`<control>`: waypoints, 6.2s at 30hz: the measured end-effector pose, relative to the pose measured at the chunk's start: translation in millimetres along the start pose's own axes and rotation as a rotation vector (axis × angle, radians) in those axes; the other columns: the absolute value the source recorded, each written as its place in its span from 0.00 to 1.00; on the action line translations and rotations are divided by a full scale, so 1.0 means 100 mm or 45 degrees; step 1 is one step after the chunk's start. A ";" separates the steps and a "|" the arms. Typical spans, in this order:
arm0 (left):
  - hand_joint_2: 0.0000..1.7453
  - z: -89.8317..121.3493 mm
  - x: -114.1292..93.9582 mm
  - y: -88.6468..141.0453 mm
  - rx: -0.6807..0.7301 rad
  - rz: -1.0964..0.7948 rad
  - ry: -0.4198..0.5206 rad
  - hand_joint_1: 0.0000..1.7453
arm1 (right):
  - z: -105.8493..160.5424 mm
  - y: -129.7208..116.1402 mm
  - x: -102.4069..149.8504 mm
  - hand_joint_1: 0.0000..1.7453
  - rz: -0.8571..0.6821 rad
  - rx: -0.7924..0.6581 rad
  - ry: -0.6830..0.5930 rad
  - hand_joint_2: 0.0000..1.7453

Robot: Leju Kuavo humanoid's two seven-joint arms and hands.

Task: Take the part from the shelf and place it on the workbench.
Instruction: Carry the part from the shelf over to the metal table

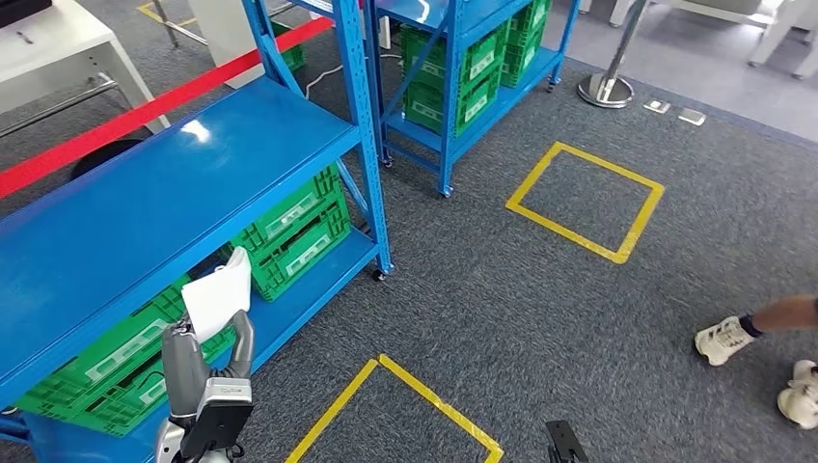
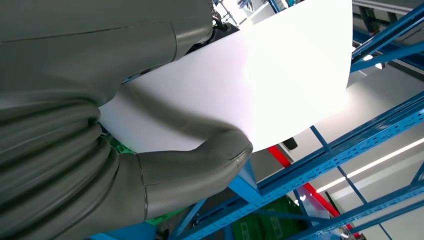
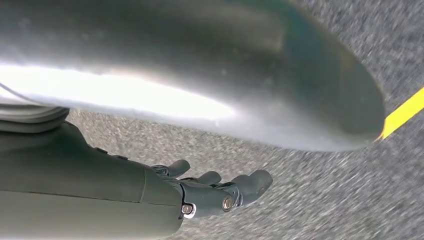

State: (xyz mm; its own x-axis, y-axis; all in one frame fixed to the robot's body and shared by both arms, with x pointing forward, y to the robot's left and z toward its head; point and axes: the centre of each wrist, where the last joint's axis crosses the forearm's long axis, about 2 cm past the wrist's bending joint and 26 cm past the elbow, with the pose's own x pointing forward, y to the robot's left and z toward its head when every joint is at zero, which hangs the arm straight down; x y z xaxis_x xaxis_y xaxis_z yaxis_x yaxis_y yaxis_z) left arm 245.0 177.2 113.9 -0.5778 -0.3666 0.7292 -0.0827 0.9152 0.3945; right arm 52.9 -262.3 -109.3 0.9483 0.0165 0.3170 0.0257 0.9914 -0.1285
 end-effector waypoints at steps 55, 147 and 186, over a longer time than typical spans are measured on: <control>1.00 -0.31 0.15 0.07 0.094 1.531 -0.263 1.00 | -0.02 -0.05 0.04 0.00 0.035 0.032 0.007 0.00; 1.00 -0.40 0.26 -0.06 0.022 1.364 -0.210 1.00 | -0.01 -0.01 0.03 0.00 0.033 -0.007 0.116 0.00; 1.00 -0.40 0.28 -0.06 0.019 1.321 -0.219 1.00 | -0.01 -0.01 0.03 0.00 0.014 0.013 0.123 0.00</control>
State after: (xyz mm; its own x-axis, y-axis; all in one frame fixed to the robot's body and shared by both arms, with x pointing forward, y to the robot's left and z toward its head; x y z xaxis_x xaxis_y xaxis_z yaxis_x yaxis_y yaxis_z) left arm 262.4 154.8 154.2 -0.4789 0.6257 0.6158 0.5093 0.7694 -0.3856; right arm 55.7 -263.2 -109.0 0.9746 0.0152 0.2232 0.0124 0.9925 -0.1218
